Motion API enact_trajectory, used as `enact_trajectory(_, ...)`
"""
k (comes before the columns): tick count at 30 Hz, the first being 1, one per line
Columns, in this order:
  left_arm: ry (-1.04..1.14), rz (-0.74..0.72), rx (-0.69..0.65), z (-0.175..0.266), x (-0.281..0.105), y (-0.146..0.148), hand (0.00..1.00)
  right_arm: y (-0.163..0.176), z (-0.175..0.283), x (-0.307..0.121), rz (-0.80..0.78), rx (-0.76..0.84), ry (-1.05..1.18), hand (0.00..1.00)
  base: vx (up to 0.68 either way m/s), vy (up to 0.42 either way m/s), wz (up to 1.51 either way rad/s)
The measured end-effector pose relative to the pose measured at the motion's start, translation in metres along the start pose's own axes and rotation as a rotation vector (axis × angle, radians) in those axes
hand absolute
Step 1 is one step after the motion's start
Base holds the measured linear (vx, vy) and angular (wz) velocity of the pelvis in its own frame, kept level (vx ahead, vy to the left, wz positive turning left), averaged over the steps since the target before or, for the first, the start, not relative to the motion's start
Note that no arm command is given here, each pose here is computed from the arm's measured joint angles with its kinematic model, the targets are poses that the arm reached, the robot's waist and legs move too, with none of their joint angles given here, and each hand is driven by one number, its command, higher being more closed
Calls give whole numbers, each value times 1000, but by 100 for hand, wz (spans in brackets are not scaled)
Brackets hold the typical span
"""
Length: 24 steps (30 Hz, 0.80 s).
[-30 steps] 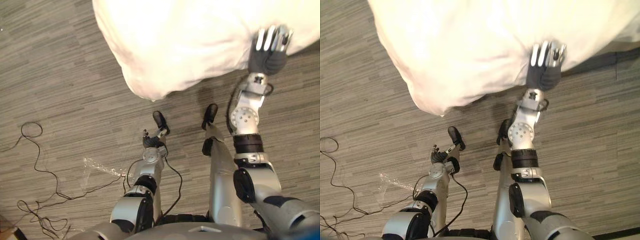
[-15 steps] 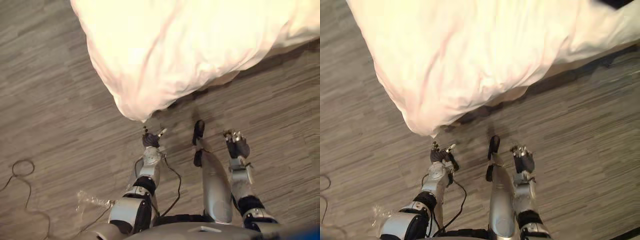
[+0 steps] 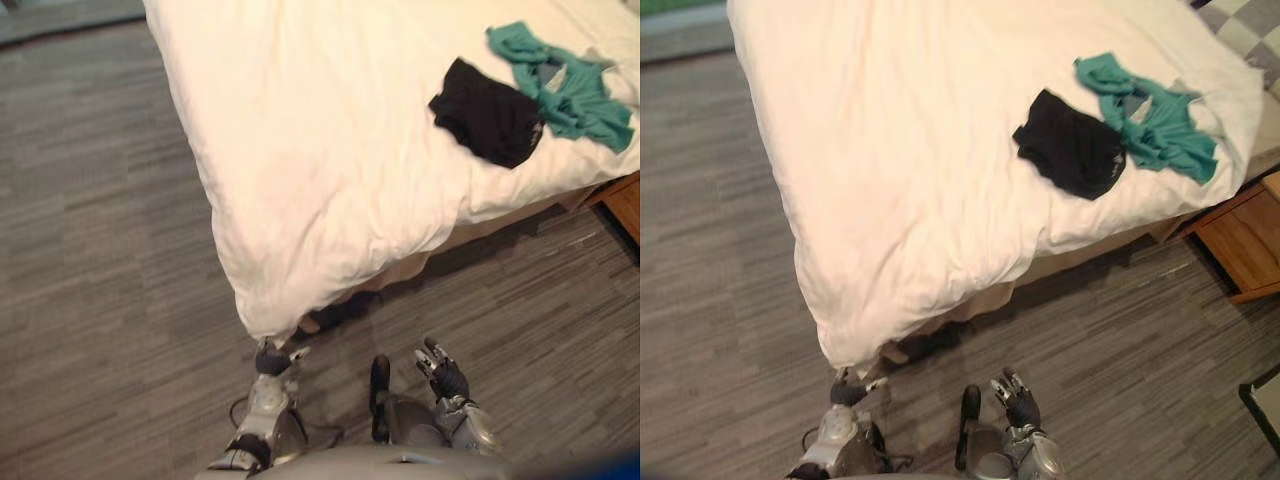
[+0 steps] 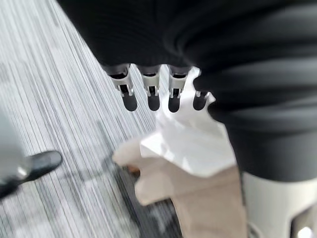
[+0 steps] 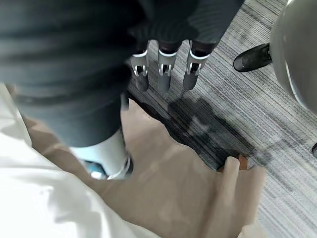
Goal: Tidy the bed and pick cloth on bed and put in laundry
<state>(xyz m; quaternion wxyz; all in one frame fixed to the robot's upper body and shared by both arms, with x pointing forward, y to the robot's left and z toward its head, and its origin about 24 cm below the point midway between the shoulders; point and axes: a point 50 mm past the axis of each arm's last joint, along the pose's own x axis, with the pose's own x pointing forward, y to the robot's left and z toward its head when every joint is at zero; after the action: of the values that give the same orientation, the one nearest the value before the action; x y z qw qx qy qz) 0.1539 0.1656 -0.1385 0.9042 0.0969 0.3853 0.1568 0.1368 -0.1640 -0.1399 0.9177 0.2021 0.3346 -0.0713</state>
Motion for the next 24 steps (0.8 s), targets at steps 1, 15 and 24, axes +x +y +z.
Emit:
enact_trajectory(1,21,-22,12,-9,-4,-2,0,-10,1,-2,-33,-16,8,0,-49,140,-115)
enact_trajectory(15,198,-2,39,-56,-15,27,0,-44,-31,-41,-187,105,3,0,50,30,-86)
enact_trajectory(24,150,-6,98,-45,-7,36,0,-51,-40,-46,-227,139,35,0,-102,-37,-47)
